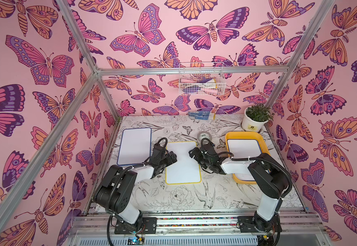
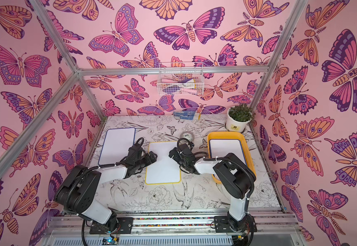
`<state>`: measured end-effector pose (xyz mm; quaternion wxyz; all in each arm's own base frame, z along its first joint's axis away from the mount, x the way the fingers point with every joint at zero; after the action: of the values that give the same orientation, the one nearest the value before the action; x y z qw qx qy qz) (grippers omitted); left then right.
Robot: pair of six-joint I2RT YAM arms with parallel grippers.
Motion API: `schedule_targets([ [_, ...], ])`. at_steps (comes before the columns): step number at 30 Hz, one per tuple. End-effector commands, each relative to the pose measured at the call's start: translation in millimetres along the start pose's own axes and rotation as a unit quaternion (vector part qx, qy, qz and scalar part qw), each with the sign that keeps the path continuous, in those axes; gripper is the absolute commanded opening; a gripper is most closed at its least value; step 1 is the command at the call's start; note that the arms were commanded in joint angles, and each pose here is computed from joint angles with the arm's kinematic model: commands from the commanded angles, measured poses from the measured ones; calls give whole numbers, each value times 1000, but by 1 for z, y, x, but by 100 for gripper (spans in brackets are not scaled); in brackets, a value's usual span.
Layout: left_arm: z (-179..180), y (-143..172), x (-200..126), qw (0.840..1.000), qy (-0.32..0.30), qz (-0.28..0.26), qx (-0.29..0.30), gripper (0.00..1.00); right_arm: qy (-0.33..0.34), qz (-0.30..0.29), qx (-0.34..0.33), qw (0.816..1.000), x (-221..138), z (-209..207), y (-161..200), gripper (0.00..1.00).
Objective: Put the whiteboard into the storage box
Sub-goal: Pick up the whiteboard at the center of the board.
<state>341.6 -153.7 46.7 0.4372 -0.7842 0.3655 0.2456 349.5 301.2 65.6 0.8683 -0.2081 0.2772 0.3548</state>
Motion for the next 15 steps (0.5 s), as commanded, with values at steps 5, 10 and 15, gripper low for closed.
schedule_targets([
  [5, 53, 136, -9, 962, -70, 256, -58, 91, 46, 193, 123, 972, 0, -33, 80, 98],
  [10, 54, 136, -9, 962, -72, 255, -58, 91, 56, 181, 175, 966, -2, -44, 72, 99],
  [15, 55, 136, -10, 963, -73, 254, -60, 91, 50, 178, 201, 962, 0, -47, 66, 99],
])
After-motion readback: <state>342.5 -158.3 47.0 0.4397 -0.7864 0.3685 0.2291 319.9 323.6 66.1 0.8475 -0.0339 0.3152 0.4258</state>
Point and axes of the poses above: each gripper's point midway between its finger pads, its own x axis out along the fingers, its own z axis along the line the jaws close on, y = z × x, the point moved 2 cm from there along -x, back along the fingers, and after that the axes turned 6 degrees about x, right-handed, at the moved point
